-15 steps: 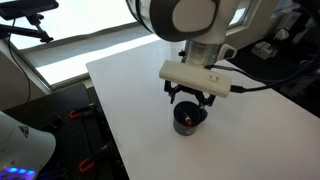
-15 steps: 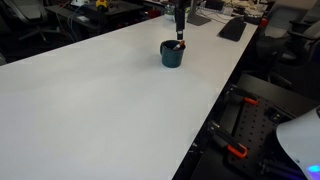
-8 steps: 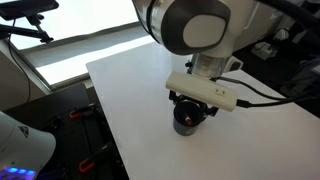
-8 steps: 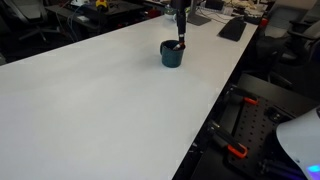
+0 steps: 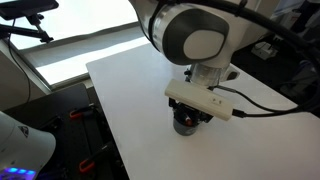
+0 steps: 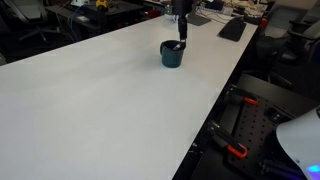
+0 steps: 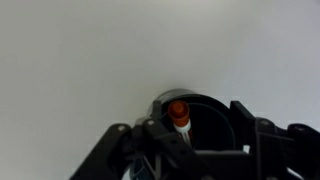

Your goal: Remove the marker from the cup

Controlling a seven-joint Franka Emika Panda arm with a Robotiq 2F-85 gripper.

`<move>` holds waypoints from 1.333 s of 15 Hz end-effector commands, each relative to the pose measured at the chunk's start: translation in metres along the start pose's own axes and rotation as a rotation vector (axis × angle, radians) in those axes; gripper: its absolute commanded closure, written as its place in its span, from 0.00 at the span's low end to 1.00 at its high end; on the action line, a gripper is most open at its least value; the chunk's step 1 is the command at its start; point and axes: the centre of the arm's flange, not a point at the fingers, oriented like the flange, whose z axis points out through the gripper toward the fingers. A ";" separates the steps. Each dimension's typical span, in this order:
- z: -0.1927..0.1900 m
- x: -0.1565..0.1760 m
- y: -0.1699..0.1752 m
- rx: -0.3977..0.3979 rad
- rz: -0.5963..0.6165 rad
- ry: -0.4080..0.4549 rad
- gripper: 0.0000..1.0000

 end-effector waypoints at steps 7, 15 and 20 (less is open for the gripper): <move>-0.002 -0.025 -0.009 0.047 -0.103 0.008 0.87; -0.023 -0.031 -0.024 0.069 -0.086 0.013 0.95; -0.057 -0.032 -0.042 0.038 -0.077 0.042 0.95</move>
